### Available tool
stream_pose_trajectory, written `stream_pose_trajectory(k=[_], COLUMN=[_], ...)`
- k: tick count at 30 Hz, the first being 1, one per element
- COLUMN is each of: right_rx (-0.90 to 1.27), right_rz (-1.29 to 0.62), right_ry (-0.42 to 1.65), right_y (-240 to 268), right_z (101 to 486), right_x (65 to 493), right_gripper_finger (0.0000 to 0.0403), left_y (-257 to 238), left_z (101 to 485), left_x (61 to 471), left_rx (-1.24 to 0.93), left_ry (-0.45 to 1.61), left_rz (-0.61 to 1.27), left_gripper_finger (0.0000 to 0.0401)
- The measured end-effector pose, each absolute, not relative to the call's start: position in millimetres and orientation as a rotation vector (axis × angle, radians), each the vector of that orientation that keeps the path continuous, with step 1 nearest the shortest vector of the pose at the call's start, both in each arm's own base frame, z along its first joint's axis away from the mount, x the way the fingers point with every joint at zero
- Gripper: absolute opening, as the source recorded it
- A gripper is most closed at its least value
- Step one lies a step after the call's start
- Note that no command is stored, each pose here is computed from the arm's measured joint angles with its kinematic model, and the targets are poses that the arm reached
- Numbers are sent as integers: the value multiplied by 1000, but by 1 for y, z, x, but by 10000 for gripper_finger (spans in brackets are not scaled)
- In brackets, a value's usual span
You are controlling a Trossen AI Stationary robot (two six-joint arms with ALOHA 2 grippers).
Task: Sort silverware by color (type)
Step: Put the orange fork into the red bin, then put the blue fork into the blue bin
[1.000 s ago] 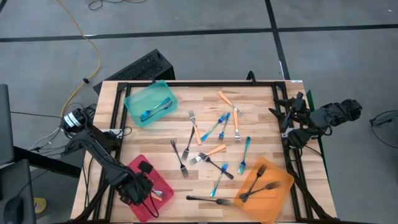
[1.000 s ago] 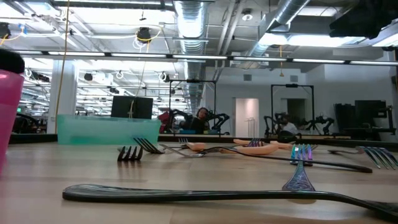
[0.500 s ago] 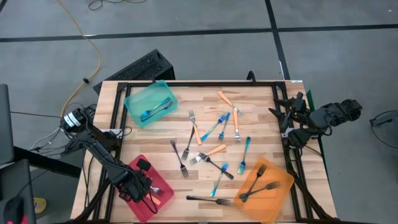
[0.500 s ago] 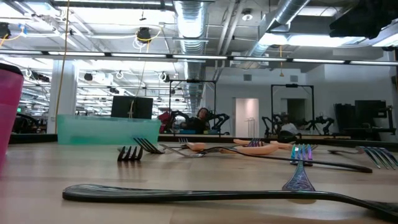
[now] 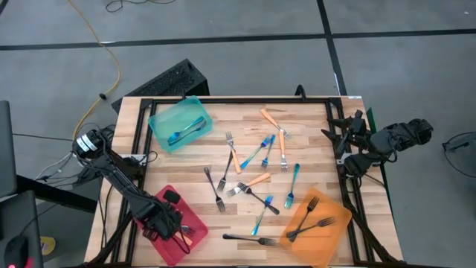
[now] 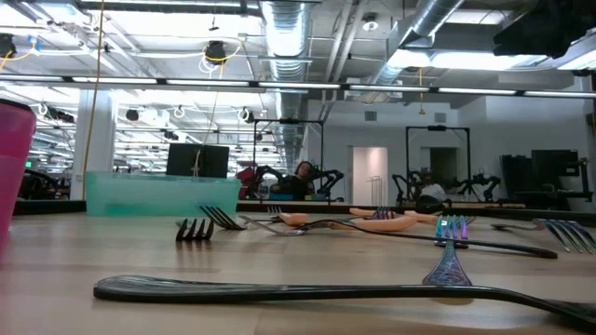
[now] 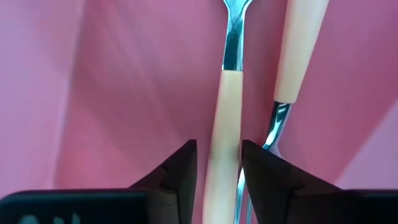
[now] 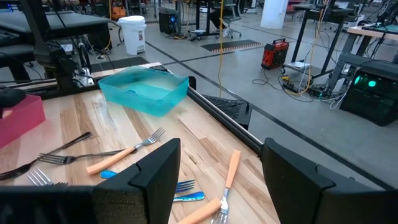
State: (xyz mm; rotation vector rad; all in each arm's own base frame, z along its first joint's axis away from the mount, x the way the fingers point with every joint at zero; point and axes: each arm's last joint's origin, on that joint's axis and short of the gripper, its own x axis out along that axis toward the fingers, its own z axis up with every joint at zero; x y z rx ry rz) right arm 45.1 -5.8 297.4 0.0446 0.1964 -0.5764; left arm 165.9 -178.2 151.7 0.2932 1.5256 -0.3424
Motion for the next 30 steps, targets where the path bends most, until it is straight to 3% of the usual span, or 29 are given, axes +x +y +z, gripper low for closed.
stream_pose_trajectory(k=[22,30], right_rx=[43,42], right_rz=[-576,-576], right_ry=[199,199], right_y=[-6,-6], right_z=[297,297], right_x=[45,45], right_gripper_finger=[242,242], left_y=[-176,-158], left_z=[196,228], left_x=[183,188], left_rx=[346,278], left_ry=[1602,1484], left_rz=[-369,-355], left_gripper_finger=[116,116])
